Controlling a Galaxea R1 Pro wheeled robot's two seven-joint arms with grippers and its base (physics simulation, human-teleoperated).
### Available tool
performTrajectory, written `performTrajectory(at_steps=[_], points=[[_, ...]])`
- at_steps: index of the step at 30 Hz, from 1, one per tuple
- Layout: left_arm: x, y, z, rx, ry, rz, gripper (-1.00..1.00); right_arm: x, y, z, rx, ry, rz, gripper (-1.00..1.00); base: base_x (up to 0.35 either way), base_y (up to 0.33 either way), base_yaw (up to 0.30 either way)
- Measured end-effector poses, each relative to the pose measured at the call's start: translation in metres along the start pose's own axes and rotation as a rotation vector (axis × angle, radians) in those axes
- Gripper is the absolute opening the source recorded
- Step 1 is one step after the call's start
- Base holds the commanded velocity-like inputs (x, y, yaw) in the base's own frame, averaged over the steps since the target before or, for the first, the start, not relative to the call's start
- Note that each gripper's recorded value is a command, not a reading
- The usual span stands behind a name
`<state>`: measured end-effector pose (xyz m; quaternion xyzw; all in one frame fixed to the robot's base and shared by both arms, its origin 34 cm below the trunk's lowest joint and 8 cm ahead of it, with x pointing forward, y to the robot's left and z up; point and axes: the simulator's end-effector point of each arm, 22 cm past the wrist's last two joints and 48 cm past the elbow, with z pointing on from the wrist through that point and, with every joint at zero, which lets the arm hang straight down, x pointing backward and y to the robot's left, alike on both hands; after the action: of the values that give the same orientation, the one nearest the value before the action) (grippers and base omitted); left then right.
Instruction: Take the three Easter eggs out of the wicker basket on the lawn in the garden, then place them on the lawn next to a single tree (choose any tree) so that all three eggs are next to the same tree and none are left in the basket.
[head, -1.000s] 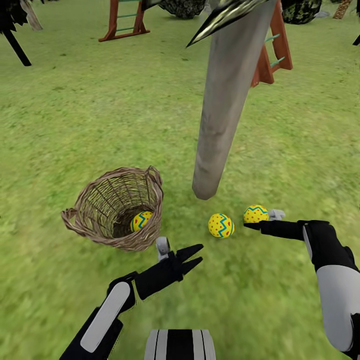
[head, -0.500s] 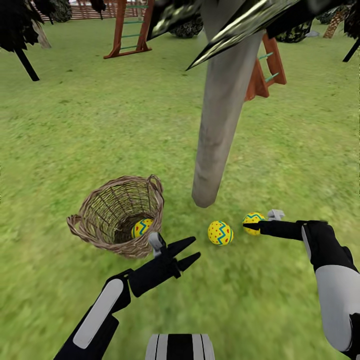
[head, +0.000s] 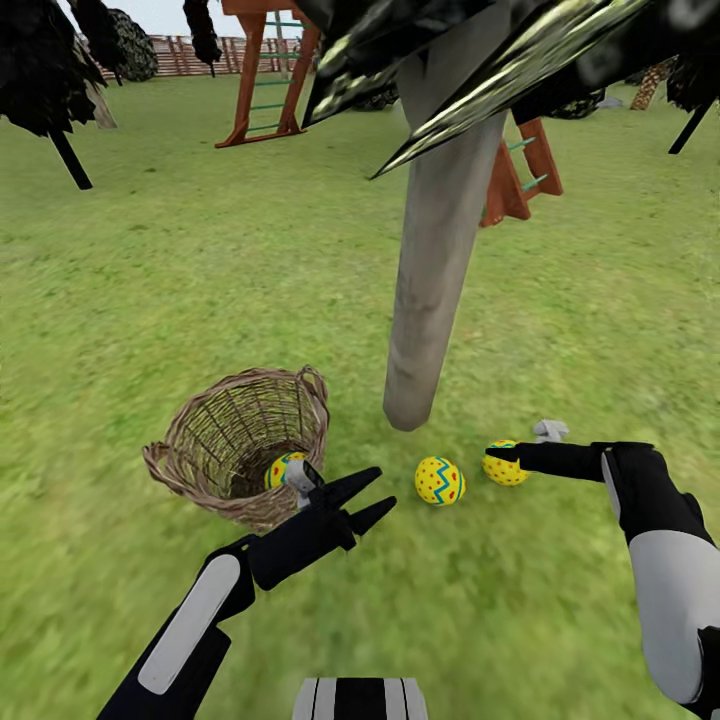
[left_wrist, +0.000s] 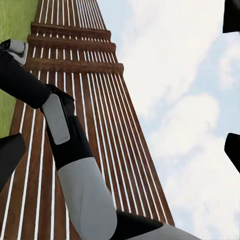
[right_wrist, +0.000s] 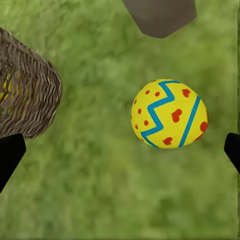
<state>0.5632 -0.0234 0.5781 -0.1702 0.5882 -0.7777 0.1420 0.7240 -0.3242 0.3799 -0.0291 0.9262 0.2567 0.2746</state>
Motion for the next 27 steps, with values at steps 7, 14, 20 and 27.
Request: performTrajectory(at_steps=[7,14,20,27], points=[[0.003,-0.016,0.003,0.016,0.008,0.028,1.00,-0.012,-0.001,-0.011,0.040,-0.027,-0.017,1.00,0.000,0.000,0.000],[-0.006,-0.013,-0.014,0.007,-0.015,0.009,1.00,-0.017,0.016,-0.004,0.029,-0.031,-0.015,1.00,-0.130,0.000,0.000],[-0.008,0.012,-0.023,-0.067,-0.019,0.005,1.00,-0.019,0.017,-0.007,-0.023,-0.063,0.030,1.00,-0.332,0.000,0.000],[-0.009,0.017,-0.026,-0.078,-0.022,-0.002,1.00,-0.026,0.022,-0.009,-0.054,-0.096,0.055,1.00,-0.338,0.000,0.000]])
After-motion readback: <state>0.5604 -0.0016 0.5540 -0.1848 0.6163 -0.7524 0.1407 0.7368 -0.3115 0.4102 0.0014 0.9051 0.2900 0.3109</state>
